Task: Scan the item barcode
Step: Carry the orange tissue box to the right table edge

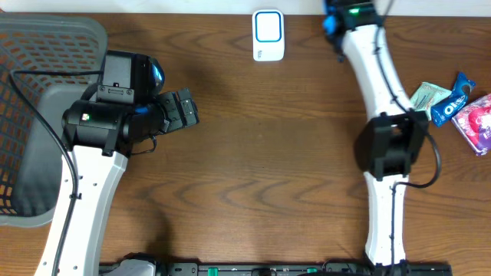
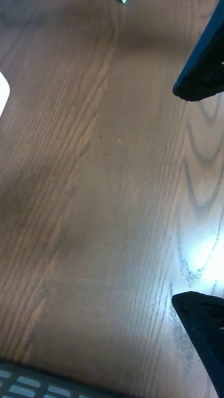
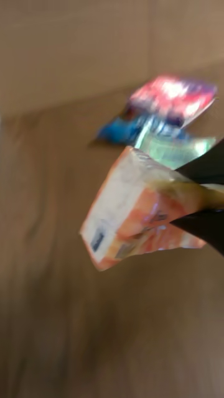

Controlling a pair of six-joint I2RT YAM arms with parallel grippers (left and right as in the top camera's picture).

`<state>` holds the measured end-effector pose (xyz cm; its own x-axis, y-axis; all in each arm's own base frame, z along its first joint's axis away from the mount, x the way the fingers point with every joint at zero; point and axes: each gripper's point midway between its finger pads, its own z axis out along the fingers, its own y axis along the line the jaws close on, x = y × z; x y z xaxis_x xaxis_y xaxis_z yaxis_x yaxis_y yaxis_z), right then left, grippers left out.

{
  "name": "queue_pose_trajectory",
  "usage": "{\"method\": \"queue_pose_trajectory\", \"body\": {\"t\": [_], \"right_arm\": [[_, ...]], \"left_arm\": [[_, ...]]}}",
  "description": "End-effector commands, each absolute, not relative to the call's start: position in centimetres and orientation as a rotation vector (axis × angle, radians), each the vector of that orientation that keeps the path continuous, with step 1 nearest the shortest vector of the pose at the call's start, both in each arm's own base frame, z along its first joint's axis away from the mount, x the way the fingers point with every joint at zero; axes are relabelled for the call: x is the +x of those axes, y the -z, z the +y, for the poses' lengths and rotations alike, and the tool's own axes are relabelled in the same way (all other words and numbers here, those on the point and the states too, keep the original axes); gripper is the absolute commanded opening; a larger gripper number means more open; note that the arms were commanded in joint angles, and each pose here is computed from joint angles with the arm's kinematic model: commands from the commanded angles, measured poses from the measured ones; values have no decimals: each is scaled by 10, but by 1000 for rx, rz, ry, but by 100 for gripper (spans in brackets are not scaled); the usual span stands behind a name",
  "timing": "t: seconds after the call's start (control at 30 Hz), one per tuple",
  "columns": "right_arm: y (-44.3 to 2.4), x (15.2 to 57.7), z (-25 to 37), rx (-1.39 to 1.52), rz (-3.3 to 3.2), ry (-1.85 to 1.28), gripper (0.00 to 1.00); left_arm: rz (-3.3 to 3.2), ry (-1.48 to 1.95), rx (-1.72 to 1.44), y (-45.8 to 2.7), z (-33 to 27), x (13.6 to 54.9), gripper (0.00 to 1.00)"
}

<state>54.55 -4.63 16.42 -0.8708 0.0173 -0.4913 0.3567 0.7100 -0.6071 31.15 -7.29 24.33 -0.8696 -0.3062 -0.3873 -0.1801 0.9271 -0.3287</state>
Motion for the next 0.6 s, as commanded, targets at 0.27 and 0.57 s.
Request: {"method": "queue_pose_trajectory", "body": {"t": [0.27, 0.57], "right_arm": [[-163, 494, -173, 705, 2517, 1079, 1], [-138, 464, -214, 858, 2617, 1025, 14]], "left_arm": [[2638, 377, -341, -245, -70, 312, 98], [2638, 377, -341, -245, -70, 312, 98]]}}
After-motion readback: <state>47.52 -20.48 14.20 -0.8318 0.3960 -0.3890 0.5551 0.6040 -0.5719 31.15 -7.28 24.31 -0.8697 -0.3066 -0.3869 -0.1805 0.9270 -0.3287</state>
